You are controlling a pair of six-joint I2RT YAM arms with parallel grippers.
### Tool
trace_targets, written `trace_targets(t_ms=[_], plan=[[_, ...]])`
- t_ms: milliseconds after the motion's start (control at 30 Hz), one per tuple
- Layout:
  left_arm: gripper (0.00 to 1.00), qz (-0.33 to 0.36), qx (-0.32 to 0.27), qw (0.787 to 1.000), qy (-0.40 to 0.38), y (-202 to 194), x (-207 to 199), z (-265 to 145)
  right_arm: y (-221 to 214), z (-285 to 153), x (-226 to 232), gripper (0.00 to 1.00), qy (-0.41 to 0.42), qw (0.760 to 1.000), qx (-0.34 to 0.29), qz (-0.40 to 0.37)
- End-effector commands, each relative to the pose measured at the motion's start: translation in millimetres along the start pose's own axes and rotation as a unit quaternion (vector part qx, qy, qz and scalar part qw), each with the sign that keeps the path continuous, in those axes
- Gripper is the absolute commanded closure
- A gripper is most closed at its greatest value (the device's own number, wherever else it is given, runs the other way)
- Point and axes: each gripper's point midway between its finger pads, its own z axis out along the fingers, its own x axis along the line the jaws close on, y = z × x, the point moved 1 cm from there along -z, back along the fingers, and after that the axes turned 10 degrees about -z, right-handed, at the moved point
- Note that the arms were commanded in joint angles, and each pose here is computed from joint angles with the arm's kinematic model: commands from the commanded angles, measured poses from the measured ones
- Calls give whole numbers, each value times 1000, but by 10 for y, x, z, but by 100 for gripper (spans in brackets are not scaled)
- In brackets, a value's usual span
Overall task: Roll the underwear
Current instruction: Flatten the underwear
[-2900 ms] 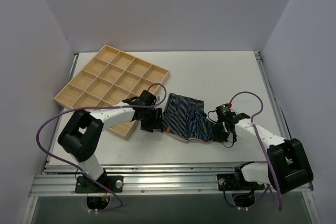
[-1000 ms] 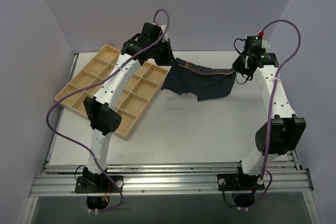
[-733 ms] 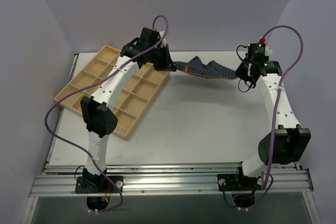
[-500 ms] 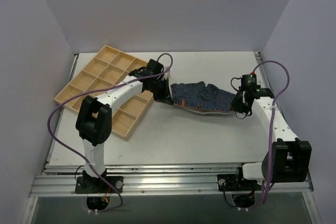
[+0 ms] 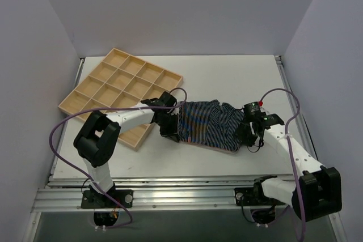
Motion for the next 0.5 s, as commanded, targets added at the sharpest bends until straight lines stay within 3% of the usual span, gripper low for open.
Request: trace_targets(t_ms=[0,200,367,467], plan=[[97,22,-52,998,-7,124,-69,-198,-63,-163,-60,65,-14,998,-11,59],[66,31,-93,995,23,249,-81,-452,272,-426,21,58,-9,995,-70,74],[57,36,-121,991,48,383,-118,-622,451,-216,144,58,-11,997,-60,51],[56,47,-129,990,37,400,-212,-689,627,-38,92,59,-23,998,-44,44]])
